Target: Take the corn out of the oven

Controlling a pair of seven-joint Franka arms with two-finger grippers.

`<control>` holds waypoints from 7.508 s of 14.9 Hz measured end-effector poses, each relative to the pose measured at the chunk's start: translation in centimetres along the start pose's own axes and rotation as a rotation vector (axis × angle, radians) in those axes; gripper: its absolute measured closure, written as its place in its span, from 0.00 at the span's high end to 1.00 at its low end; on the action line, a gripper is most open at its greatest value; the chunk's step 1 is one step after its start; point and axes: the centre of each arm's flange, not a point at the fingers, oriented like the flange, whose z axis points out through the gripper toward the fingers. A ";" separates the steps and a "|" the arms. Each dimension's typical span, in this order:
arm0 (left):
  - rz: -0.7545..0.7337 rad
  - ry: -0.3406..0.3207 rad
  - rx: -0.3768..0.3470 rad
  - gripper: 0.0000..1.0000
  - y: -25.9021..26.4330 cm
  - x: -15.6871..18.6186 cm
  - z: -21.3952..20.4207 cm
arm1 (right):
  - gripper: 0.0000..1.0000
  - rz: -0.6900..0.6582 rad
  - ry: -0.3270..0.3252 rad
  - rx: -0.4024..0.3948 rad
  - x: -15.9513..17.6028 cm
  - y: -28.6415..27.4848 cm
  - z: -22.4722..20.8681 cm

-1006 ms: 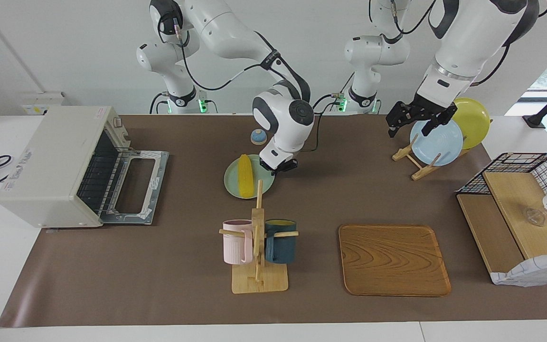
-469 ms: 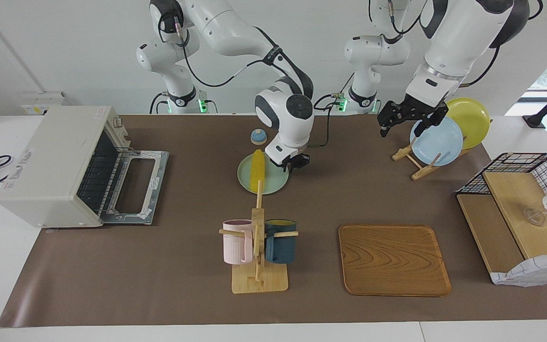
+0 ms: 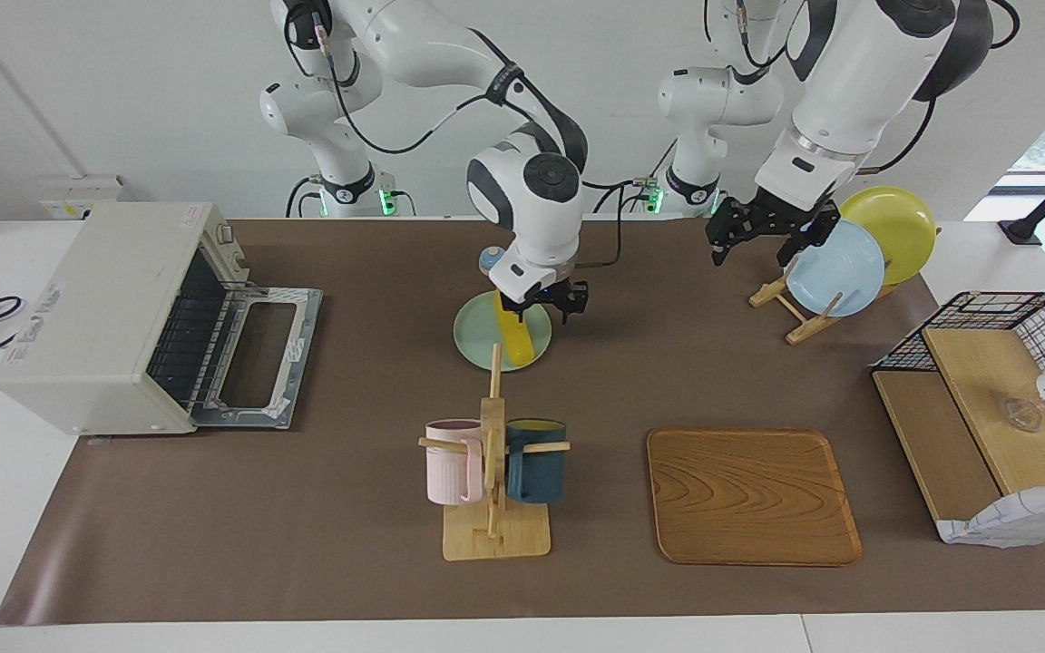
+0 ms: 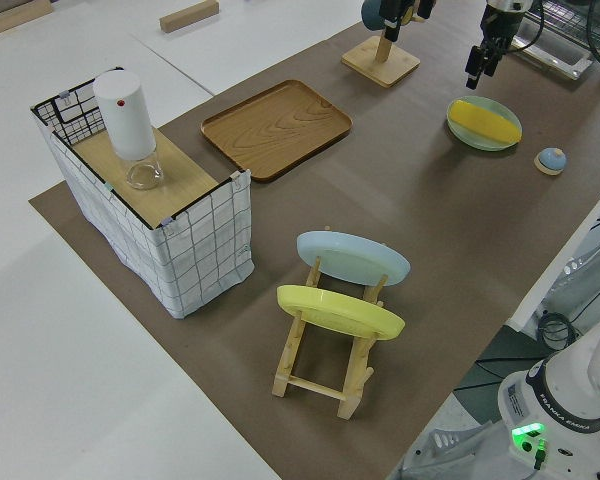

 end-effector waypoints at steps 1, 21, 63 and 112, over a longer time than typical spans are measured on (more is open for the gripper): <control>0.007 -0.003 0.000 1.00 0.4 0.0 0.3 | 0.63 0.005 -0.011 -0.048 0.6 3.1 -1.1; 0.010 -0.024 -0.045 1.00 24.4 -5.4 22.8 | 0.18 -0.057 -0.048 -0.200 2.6 23.8 9.5; -0.157 0.014 -0.042 0.54 9.6 8.6 15.7 | 0.04 -0.190 -0.127 -0.299 1.4 35.0 0.7; -0.162 0.180 0.059 1.00 -5.3 22.8 22.1 | 1.00 -0.037 -0.002 0.062 -0.6 37.7 -15.5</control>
